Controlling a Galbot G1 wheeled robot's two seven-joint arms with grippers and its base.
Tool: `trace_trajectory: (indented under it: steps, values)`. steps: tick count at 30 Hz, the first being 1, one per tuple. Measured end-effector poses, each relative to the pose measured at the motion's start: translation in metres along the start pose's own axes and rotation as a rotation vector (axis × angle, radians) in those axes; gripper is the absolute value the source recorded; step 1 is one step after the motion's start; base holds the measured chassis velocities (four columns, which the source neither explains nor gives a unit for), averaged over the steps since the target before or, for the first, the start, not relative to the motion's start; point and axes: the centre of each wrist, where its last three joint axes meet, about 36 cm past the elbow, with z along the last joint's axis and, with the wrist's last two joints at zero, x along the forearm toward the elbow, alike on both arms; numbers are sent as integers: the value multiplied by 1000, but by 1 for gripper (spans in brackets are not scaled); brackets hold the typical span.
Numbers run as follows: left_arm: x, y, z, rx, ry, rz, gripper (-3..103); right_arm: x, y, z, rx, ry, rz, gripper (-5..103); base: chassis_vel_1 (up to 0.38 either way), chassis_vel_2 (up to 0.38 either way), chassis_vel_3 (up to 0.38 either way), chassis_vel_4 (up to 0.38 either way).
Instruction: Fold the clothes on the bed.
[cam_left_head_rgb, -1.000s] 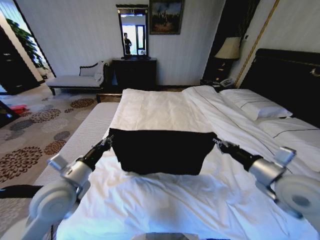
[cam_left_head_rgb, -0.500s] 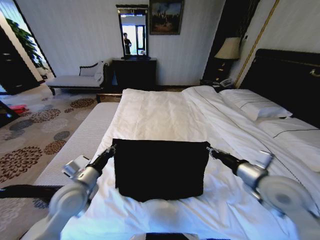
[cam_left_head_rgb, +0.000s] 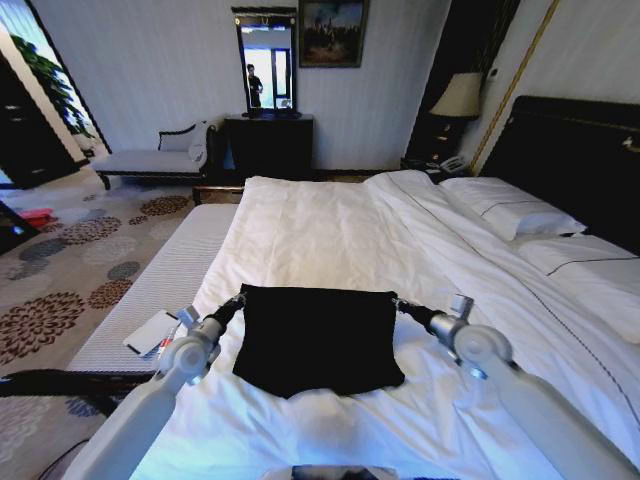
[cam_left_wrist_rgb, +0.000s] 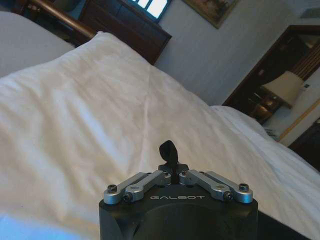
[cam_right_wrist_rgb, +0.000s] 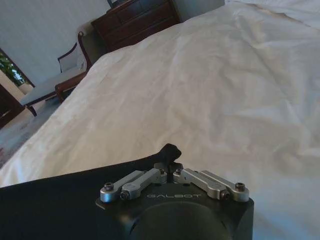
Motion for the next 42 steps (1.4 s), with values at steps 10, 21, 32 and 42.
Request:
trace_trajectory:
  steps: [10,21,32,42]
  values:
    - [-49,12,20,13,-24,-74,2,-48,-30,28,58,-37,41,1,0,0,0,0]
    - [-83,4,16,-39,-19,-56,2,-76,-36,31,59,-50,60,1,0,0,0,0]
    - [-135,6,-4,-59,-15,-77,2,-111,-30,3,78,-82,55,1,0,0,0,0]
    - [-138,3,2,-57,-10,-73,2,-118,-26,-4,100,-104,42,1,0,0,0,0]
